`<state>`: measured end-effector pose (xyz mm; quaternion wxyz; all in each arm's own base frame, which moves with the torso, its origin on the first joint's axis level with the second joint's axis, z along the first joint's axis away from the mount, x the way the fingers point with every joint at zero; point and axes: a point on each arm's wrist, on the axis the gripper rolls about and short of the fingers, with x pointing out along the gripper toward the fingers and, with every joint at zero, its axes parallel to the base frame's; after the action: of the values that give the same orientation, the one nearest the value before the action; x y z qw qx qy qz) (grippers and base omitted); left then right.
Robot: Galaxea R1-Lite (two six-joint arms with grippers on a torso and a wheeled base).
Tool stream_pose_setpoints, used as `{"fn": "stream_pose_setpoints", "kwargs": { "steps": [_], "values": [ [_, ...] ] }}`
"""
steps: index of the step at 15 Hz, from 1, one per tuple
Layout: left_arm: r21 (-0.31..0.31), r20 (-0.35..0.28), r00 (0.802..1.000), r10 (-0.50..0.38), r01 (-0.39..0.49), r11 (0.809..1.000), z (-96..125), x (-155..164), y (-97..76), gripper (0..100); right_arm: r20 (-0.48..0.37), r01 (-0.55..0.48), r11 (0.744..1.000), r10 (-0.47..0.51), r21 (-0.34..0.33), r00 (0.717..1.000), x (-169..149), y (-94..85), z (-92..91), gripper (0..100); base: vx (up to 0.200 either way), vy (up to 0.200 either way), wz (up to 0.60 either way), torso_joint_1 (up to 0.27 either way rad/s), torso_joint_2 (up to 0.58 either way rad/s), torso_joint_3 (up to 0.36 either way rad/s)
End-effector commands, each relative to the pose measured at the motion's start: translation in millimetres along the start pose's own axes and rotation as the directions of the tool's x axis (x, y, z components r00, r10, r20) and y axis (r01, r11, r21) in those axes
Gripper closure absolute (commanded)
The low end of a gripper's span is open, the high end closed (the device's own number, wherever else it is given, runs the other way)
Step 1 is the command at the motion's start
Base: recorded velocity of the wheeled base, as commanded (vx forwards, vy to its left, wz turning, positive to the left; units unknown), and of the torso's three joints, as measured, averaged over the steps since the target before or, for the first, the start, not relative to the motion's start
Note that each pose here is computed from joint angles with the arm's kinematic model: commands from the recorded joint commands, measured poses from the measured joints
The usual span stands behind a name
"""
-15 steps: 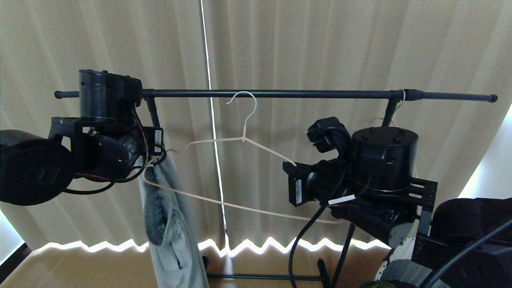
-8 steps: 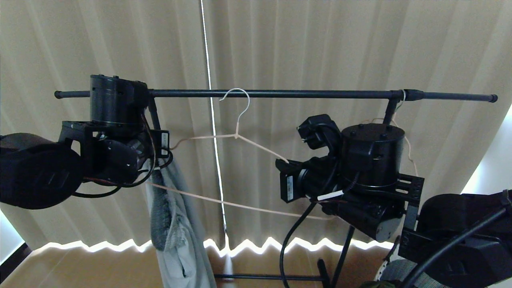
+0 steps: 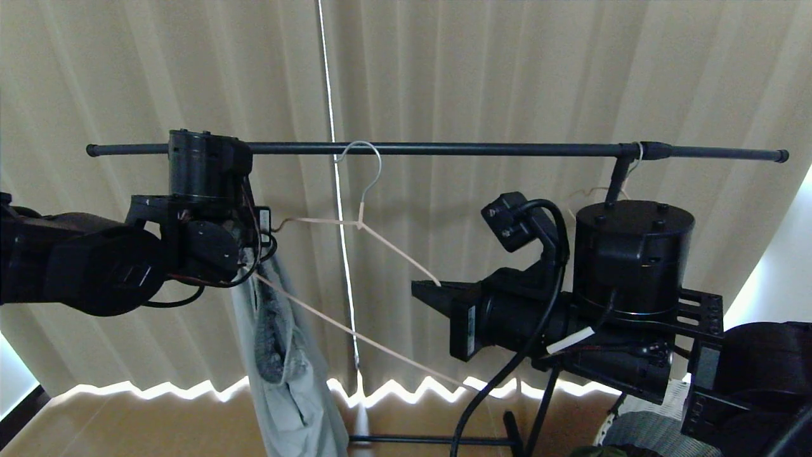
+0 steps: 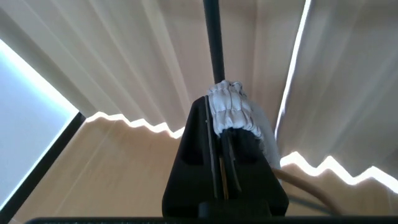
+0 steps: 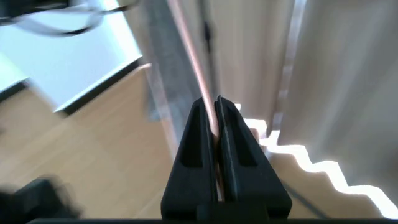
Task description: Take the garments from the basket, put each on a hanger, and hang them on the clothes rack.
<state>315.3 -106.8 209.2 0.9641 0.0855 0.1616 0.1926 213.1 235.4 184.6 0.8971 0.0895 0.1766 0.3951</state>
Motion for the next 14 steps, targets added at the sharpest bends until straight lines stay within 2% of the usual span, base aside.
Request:
{"fn": "stream_pose_setpoints", "kwargs": {
  "steps": [1, 6, 9, 12, 14],
  "values": [
    [0.013, -0.016, 1.000, 0.006, -0.006, 1.000, -4.9, 6.3, -3.5, 100, 0.000, 0.005, 1.000, -0.005, -0.001, 1.000, -3.2, -0.1, -0.6, 100, 0.000, 0.000, 0.00, 0.000, 0.00, 0.000],
    [0.039, -0.012, 0.999, 0.036, -0.035, 0.999, -0.5, 12.8, 5.2, 100, -0.027, 0.055, 0.998, -0.055, -0.005, 0.998, -4.2, -3.7, -7.8, 100, 0.000, 0.000, 0.00, 0.000, 0.00, 0.000],
    [0.058, -0.016, 0.999, 0.044, -0.043, 0.997, -1.1, 13.7, 8.6, 100, -0.006, 0.109, 0.994, -0.109, -0.005, 0.994, -7.0, -5.1, -5.2, 100, 0.000, 0.000, 0.00, 0.000, 0.00, 0.000],
    [0.092, -0.007, 0.999, 0.037, -0.036, 0.995, 0.3, 6.5, 11.5, 100, 0.007, 0.120, 0.993, -0.120, -0.004, 0.993, -1.5, -5.1, -3.6, 100, 0.000, 0.000, 0.00, 0.000, 0.00, 0.000],
    [0.092, 0.000, 1.000, 0.030, -0.030, 0.995, 2.3, 2.8, 11.4, 100, 0.017, 0.120, 0.993, -0.120, -0.003, 0.993, 5.7, -4.6, -0.7, 100, 0.000, 0.000, 0.00, 0.000, 0.00, 0.000]
  ]
}}
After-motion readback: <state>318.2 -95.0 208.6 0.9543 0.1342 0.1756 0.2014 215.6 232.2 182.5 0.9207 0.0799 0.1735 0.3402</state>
